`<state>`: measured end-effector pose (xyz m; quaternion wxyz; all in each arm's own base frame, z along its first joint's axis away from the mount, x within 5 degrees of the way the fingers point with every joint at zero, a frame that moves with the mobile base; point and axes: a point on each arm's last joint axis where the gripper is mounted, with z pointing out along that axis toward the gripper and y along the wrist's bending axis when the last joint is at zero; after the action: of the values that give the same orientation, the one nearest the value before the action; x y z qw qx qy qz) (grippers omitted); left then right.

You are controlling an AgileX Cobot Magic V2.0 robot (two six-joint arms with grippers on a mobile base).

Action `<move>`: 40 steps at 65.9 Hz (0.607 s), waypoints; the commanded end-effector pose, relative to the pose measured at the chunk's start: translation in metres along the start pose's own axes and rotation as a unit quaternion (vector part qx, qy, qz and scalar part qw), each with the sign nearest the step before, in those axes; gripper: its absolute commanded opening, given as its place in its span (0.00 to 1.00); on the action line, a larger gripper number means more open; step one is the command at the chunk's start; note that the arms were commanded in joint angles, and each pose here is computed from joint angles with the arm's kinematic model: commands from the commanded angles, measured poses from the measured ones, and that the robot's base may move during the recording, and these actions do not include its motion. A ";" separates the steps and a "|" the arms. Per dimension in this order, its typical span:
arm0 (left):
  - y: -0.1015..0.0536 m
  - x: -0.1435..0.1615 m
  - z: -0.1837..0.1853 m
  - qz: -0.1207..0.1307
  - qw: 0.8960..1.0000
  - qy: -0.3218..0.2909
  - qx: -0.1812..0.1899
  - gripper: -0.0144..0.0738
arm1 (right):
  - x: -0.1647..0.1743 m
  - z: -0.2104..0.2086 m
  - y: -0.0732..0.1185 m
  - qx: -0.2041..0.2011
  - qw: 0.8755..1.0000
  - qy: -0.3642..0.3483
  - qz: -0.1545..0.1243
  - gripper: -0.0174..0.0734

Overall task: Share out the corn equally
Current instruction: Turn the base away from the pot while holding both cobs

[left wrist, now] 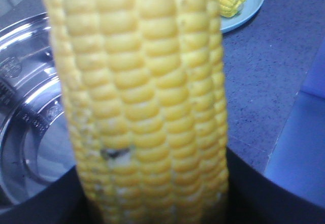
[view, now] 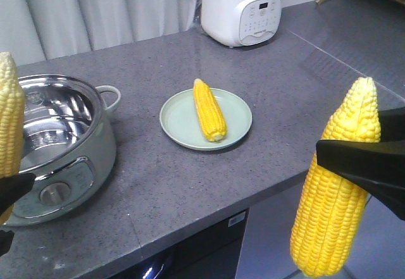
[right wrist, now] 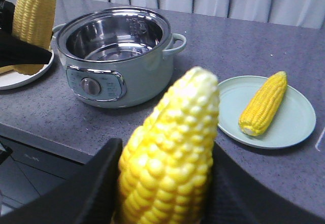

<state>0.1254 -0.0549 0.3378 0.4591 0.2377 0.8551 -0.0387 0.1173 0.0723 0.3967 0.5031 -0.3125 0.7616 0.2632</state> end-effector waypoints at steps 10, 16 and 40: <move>0.001 -0.013 -0.007 0.000 0.999 -0.049 -0.002 0.52 | -0.012 -0.005 0.002 0.004 0.999 -0.039 0.001 0.42; 0.001 -0.013 -0.007 0.000 0.999 -0.049 -0.002 0.52 | -0.012 -0.005 0.002 0.004 0.999 -0.039 0.001 0.42; 0.001 -0.013 -0.007 0.000 0.999 -0.048 -0.002 0.52 | -0.012 -0.005 0.002 0.004 0.999 -0.039 0.001 0.42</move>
<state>0.1254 -0.0549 0.3378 0.4591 0.2377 0.8551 -0.0387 0.1173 0.0723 0.3967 0.5031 -0.3125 0.7616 0.2632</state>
